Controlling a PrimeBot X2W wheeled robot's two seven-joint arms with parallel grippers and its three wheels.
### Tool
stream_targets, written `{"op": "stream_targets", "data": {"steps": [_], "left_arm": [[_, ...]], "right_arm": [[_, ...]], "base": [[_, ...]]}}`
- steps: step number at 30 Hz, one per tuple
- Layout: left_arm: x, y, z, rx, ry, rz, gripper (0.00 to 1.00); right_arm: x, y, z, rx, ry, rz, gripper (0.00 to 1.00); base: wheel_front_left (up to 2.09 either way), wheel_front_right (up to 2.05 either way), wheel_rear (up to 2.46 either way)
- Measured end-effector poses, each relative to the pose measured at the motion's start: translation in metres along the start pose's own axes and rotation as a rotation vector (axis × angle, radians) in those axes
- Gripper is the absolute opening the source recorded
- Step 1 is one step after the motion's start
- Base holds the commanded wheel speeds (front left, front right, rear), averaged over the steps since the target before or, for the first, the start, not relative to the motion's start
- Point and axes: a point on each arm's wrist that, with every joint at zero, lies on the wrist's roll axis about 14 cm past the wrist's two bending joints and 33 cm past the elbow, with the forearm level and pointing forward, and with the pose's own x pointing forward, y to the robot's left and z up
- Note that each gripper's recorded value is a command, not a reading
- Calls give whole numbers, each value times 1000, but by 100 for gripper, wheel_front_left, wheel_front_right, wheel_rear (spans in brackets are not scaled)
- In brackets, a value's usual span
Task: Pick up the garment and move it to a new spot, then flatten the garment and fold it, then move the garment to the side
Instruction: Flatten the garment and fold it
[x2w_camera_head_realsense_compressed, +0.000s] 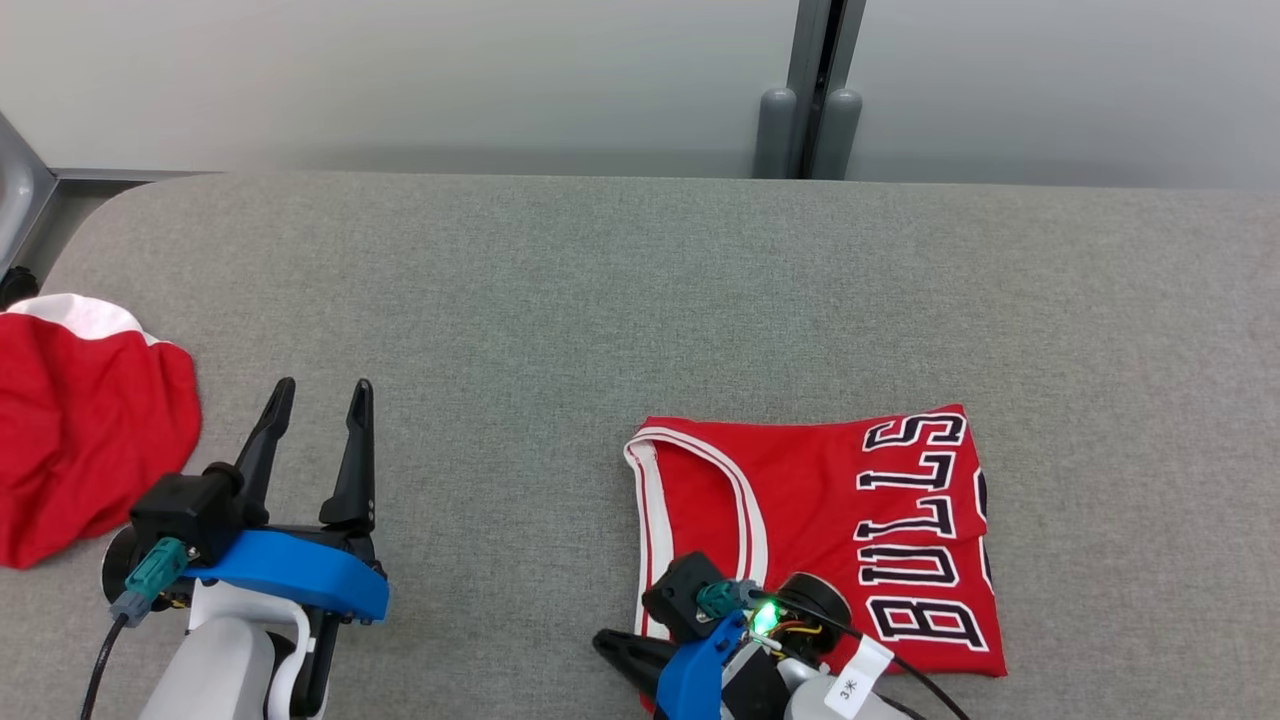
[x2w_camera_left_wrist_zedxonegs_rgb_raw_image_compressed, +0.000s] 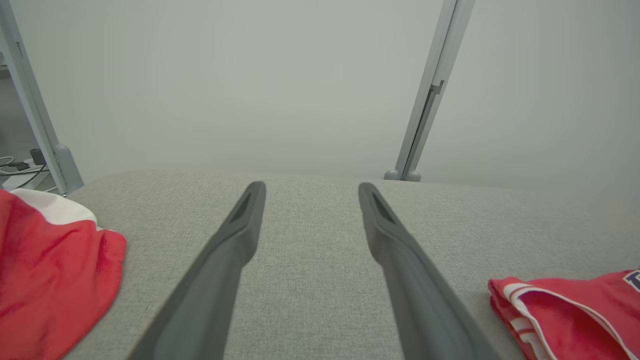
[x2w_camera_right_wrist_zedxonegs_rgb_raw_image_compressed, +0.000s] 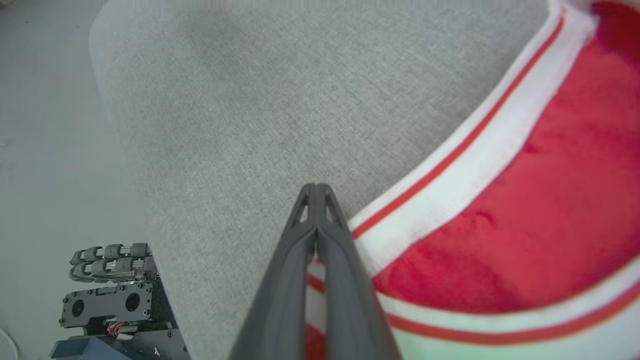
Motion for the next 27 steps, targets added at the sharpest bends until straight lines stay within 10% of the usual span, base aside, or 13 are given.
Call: {"op": "stream_targets", "data": {"steps": [11, 13, 27], "left_arm": [[4, -6, 8, 1, -25, -15, 100], [3, -8, 8, 1, -28, -15, 100], [-4, -17, 12, -6, -48, -22, 100]], "right_arm": [[-33, -19, 106, 100, -476, -34, 0], [-49, -39, 122, 99, -567, -102, 100], [-190, -154, 94, 139, -789, -674, 100]], "base": [[0, 0, 0], [0, 0, 0], [0, 0, 0]]}}
